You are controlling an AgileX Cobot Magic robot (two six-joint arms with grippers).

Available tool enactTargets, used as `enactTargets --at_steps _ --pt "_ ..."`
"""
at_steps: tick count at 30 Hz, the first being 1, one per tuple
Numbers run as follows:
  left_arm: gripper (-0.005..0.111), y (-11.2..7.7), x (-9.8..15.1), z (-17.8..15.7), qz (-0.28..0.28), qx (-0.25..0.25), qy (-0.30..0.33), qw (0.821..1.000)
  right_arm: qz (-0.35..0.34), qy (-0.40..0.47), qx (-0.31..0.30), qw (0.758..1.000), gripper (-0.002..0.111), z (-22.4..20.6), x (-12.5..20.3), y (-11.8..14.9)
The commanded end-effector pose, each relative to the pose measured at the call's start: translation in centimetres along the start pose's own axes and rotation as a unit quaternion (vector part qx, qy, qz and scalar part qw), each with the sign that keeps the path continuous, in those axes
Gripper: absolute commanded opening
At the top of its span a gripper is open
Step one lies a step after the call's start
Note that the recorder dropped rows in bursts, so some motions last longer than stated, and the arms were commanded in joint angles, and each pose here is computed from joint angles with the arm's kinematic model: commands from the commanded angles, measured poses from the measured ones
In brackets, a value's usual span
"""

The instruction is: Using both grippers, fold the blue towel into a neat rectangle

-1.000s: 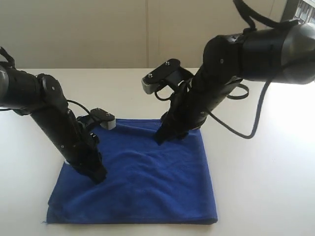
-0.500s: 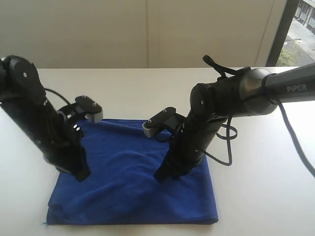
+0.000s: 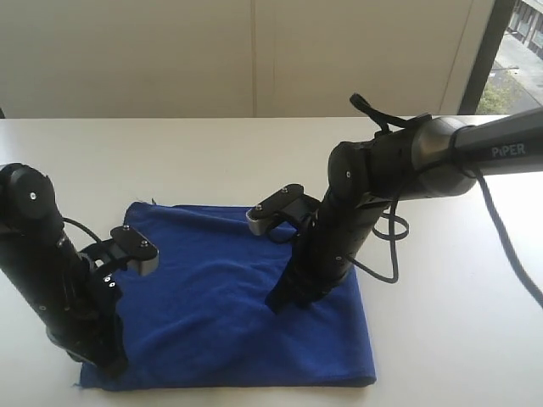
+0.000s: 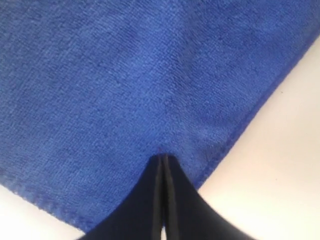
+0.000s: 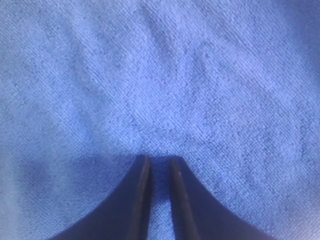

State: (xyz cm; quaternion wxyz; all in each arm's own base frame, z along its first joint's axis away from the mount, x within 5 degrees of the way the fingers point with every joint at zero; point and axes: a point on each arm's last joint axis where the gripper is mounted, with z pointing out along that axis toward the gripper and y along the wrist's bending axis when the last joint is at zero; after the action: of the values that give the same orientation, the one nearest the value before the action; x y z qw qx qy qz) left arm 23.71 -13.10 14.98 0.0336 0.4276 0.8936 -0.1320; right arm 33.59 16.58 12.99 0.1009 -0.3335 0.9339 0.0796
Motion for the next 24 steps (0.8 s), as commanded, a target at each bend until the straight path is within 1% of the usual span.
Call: enactTargets --at_steps 1,4,8,10,12,14,16,17,18,19,20,21,24 --pt "0.0 -0.6 0.6 0.0 -0.009 0.021 0.026 0.999 0.001 0.017 -0.002 1.0 0.015 2.1 0.6 -0.4" --pt "0.0 -0.3 1.0 -0.1 -0.019 0.004 0.05 0.999 0.002 0.017 -0.002 1.0 0.015 2.1 0.6 -0.4" --pt "0.0 0.7 2.3 -0.3 -0.048 -0.055 0.118 0.99 0.002 0.017 -0.002 1.0 0.015 2.1 0.6 -0.4" --pt "0.0 0.8 2.5 -0.3 -0.06 -0.065 0.127 0.988 0.002 0.017 -0.002 1.0 0.015 2.1 0.6 -0.4" --pt "0.0 0.7 2.4 -0.6 -0.064 -0.062 0.12 0.989 0.002 0.016 -0.001 1.0 0.015 2.1 0.6 -0.4" --pt "0.0 0.1 1.8 -1.7 -0.066 -0.05 0.081 0.993 0.002 0.016 -0.001 1.0 0.015 2.1 0.6 -0.4" --pt "0.0 -0.7 0.4 -4.0 -0.054 -0.047 -0.002 0.997 0.003 0.017 -0.002 1.0 0.015 2.1 0.6 -0.4" --pt "0.0 -1.1 -0.7 -5.2 -0.055 -0.046 -0.077 0.994 0.003 0.018 -0.003 1.0 0.015 2.1 0.6 -0.4" --pt "0.0 -1.2 -1.5 -5.6 -0.057 -0.044 -0.124 0.99 0.006 0.018 -0.006 1.0 0.015 2.1 0.6 -0.3" --pt "0.0 -1.6 -2.7 -5.7 -0.056 -0.021 -0.186 0.981 0.009 0.025 -0.011 1.0 0.015 2.1 0.7 -0.2" --pt "0.0 -1.8 -3.2 -5.1 -0.028 -0.01 -0.195 0.98 0.009 0.034 -0.016 0.999 0.015 2.1 0.9 -0.1" --pt "0.0 -1.7 -3.4 -4.0 -0.022 0.001 -0.182 0.983 0.009 0.04 -0.019 0.999 0.015 2.1 1.0 -0.1" --pt "0.0 -0.9 -3.4 -1.7 -0.037 0.006 -0.153 0.988 0.009 0.047 -0.022 0.999 0.015 2.1 1.1 0.0"
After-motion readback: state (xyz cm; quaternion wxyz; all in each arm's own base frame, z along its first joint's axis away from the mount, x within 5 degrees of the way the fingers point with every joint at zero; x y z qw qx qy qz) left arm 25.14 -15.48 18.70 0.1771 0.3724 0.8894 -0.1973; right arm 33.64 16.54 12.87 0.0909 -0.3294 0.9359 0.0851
